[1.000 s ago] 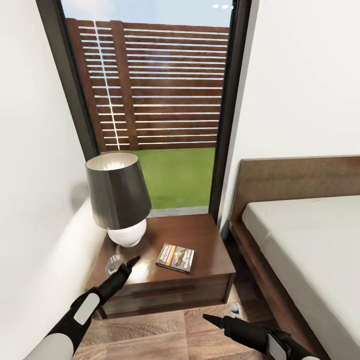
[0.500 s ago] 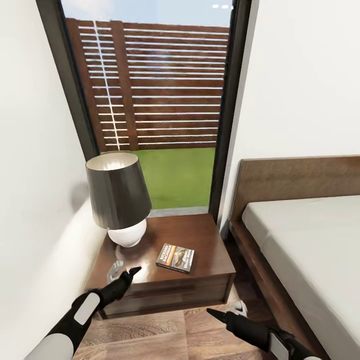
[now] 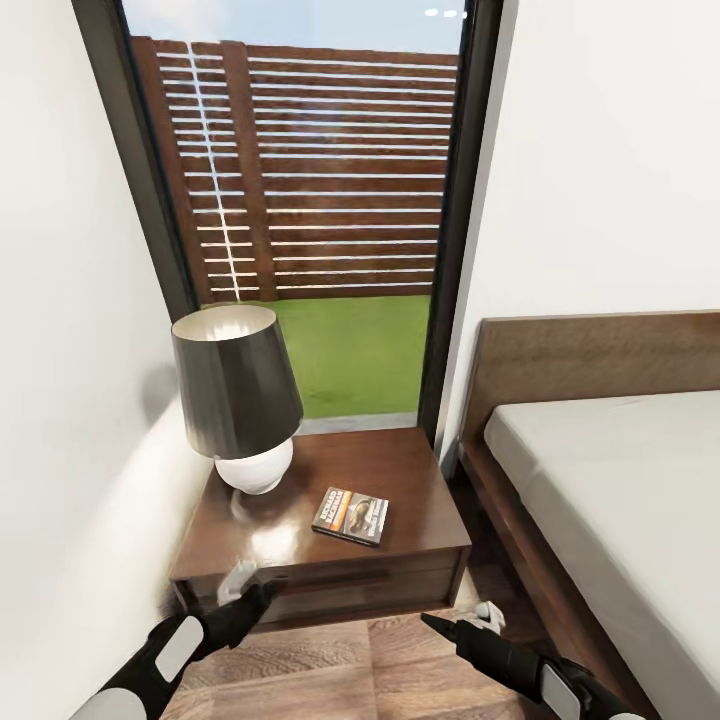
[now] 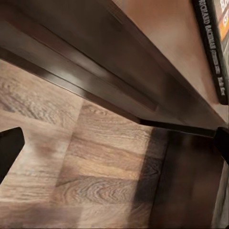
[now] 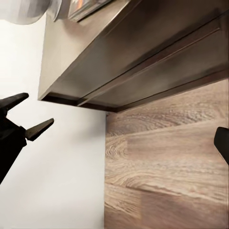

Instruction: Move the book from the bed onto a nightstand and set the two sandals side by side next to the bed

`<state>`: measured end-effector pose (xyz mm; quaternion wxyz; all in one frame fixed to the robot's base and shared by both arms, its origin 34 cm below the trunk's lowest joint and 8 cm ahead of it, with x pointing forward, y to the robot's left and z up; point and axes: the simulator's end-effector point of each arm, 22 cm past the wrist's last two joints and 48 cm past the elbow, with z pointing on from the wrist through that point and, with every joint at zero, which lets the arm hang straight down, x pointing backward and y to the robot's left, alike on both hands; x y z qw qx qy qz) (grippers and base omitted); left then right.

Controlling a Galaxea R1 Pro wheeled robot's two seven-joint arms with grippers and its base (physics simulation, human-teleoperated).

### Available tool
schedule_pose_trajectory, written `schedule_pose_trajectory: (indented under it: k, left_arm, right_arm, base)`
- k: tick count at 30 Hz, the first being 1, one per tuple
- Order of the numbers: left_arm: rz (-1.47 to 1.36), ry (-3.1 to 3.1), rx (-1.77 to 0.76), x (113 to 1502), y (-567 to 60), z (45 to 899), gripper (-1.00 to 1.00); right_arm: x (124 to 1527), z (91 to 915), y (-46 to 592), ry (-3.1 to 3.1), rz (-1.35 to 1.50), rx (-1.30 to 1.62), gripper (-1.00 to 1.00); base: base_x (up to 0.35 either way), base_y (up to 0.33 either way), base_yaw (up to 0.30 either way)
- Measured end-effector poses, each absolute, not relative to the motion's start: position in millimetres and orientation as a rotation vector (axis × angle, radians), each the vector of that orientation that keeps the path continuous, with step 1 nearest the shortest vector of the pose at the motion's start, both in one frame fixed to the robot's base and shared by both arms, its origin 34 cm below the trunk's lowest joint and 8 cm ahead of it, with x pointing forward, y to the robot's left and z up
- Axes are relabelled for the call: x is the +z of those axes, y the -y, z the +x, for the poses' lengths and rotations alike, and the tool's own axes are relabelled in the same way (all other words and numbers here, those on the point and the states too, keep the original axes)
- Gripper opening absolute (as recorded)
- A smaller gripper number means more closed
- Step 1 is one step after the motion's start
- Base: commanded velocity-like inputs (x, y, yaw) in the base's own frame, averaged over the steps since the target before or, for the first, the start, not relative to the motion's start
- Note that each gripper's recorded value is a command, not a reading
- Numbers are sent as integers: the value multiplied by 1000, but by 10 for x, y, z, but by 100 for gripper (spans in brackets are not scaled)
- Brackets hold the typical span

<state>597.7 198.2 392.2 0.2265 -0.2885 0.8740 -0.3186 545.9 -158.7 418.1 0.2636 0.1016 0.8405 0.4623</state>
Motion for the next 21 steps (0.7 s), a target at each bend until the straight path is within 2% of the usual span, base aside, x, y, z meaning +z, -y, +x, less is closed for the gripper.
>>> schedule_pose_trajectory:
  k: [12,21]
  left_arm:
    - [-772,-2568,-797,3472,-1961,5434,100]
    - [-794,-2593,-777,3555,-1970,5330,100]
  right_arm:
    - [4108,5458,1643,-2300,287,1207,100]
    - [4245,5500,1684,-2322,297,1172,100]
  base:
    - [0,0,0]
    - [0,0,0]
